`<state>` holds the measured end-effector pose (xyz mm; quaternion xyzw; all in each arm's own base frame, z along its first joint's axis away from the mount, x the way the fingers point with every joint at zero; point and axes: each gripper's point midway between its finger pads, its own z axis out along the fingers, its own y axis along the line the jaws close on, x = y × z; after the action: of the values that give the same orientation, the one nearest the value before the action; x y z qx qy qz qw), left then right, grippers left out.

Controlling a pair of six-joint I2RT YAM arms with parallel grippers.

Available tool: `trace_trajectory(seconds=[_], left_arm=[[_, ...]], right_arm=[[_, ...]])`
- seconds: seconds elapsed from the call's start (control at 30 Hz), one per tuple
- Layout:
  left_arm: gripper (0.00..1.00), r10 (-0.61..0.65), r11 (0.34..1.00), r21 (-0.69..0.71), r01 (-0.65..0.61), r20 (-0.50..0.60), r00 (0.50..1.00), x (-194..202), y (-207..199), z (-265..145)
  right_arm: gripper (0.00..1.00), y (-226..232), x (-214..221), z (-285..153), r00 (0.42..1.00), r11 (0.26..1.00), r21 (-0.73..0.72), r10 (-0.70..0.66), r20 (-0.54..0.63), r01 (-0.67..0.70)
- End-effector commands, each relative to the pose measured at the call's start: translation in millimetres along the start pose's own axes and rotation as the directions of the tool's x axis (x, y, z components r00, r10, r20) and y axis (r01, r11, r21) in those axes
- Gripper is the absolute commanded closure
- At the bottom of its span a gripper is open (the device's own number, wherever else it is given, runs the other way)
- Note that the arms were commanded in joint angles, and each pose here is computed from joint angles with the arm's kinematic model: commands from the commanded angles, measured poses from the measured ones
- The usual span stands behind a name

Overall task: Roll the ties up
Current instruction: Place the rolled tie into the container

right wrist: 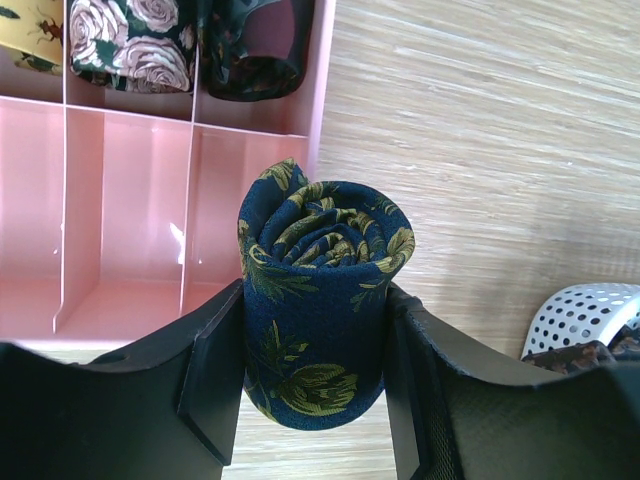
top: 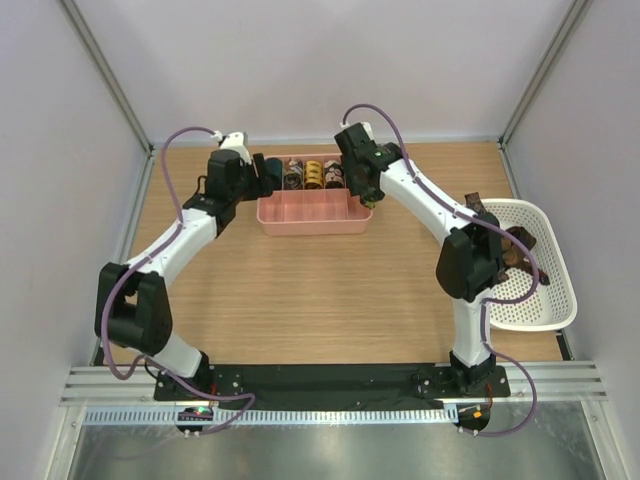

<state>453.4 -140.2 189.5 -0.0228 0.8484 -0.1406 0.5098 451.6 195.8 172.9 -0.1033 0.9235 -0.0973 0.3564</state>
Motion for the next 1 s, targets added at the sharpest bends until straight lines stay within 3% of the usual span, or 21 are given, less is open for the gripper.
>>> trace_trajectory(seconds=[0.0, 0.3, 0.97], left_arm=[[0.36, -0.023, 0.999, 0.042, 0.019, 0.089, 0.996, -33.5, -12.7, -26.6], [0.36, -0.032, 0.995, 0.099, 0.021, 0.114, 0.993, -41.1, -29.8, -46.3], [0.36, -0.013, 0.994, 0.108, 0.004, 0.086, 0.996, -27.7, -35.5, -42.4]], right_arm=[[0.99, 9.3, -6.1, 1.4, 0.999, 1.000, -0.016, 0.011, 0.031, -0.011], [0.99, 27.5, 10.1, 16.9, 1.000, 0.999, -0.042, 0.015, 0.003, -0.015], [0.99, 44.6, 44.2, 45.5, 0.997, 0.998, -0.038, 0.045, -0.066, -0.048]])
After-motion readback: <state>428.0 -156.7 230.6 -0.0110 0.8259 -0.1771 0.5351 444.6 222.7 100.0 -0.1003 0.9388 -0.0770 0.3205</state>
